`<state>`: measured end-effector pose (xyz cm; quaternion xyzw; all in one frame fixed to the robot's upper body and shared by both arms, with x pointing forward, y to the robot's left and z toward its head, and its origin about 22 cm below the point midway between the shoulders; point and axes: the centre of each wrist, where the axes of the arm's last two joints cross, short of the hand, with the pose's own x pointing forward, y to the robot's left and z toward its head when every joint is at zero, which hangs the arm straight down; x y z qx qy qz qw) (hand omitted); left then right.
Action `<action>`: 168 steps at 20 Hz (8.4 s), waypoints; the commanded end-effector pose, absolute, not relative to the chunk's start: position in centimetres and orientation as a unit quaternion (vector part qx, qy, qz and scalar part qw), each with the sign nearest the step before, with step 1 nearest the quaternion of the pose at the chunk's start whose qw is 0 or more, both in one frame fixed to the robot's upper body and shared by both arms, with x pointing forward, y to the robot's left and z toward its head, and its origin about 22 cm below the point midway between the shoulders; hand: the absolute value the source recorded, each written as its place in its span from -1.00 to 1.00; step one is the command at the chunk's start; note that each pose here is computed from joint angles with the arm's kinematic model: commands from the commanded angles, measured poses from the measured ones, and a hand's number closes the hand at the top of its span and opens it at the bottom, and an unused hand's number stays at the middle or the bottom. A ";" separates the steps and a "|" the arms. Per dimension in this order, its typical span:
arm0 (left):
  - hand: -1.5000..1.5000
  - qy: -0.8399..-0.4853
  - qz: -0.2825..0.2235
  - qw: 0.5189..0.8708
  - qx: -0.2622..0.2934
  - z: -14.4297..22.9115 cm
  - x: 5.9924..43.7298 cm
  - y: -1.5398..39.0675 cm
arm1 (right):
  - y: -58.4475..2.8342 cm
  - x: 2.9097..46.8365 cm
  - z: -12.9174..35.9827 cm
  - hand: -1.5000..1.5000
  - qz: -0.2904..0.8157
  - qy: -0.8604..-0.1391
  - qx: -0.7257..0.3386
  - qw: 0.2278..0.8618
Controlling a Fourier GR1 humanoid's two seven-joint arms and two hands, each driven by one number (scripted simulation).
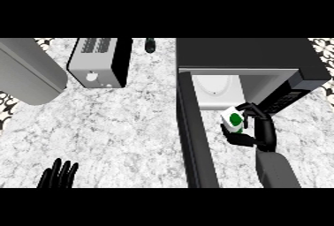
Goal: Pick up the milk, place it into the microwave and close the microwave
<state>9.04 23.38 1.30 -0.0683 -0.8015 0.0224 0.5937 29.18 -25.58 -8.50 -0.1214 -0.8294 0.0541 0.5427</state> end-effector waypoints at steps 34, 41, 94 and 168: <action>-1.00 -0.790 -0.051 0.610 -0.044 -0.2 11.3 25.1 | -27.4 40.0 -1.3 -1.00 0.148 -0.698 -0.482 0.509; -1.00 -0.794 -0.056 0.604 -0.049 -0.6 11.8 24.4 | -25.5 40.2 -1.6 -1.00 0.176 -0.700 -0.465 0.513; 1.00 -0.759 -0.152 0.621 -0.122 -0.9 15.5 18.4 | -32.5 22.3 -15.5 -1.00 -0.030 -0.805 0.030 0.592; -1.00 -0.828 -0.145 0.537 -0.071 5.1 31.9 -1.2 | -39.0 19.8 9.5 -1.00 0.101 -0.857 0.223 0.454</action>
